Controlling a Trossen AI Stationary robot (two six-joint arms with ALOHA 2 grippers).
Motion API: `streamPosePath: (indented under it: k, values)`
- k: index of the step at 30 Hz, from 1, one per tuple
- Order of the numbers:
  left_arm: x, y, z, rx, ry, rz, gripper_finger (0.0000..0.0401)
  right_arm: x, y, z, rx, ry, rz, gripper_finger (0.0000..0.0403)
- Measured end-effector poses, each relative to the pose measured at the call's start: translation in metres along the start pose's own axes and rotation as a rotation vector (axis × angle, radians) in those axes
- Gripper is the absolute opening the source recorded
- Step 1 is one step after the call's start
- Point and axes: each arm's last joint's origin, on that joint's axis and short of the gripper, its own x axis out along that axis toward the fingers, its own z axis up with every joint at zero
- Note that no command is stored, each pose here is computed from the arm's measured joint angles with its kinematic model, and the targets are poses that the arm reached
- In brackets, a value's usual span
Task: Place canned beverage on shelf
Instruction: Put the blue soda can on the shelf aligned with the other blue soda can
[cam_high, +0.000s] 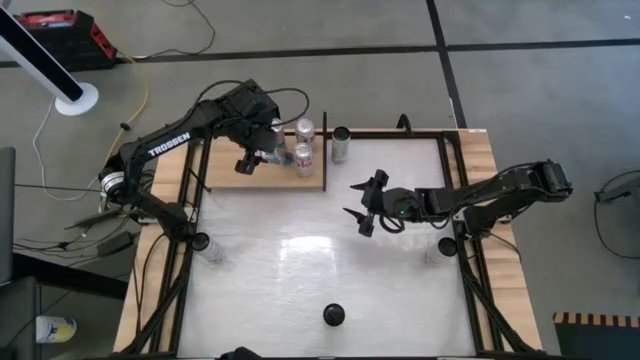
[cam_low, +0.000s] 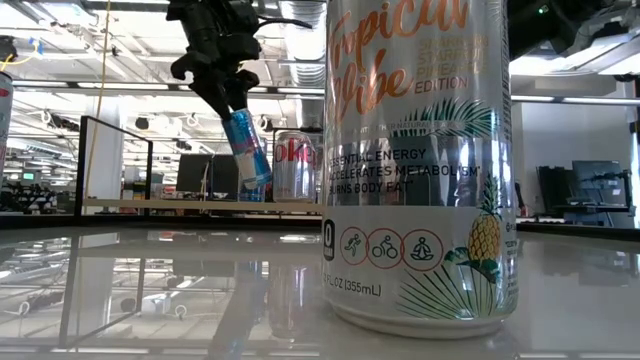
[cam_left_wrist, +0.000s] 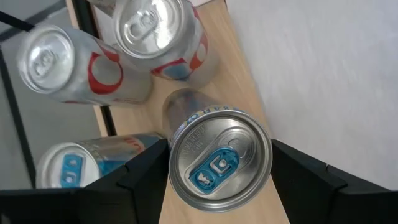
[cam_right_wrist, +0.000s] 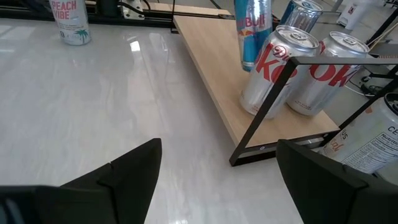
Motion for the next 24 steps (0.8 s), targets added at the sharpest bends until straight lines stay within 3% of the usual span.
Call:
streamPosePath:
  k: [14,24]
  values:
    - [0.000,-0.006,-0.004,-0.034,0.038,-0.063,0.0233,0.000,0.000,0.000,-0.005,0.000,0.000,0.0340]
    - [0.024,-0.005,-0.010,-0.088,0.119,-0.187,0.0234,0.000,0.000,0.000,-0.006,0.000,0.000,0.0340]
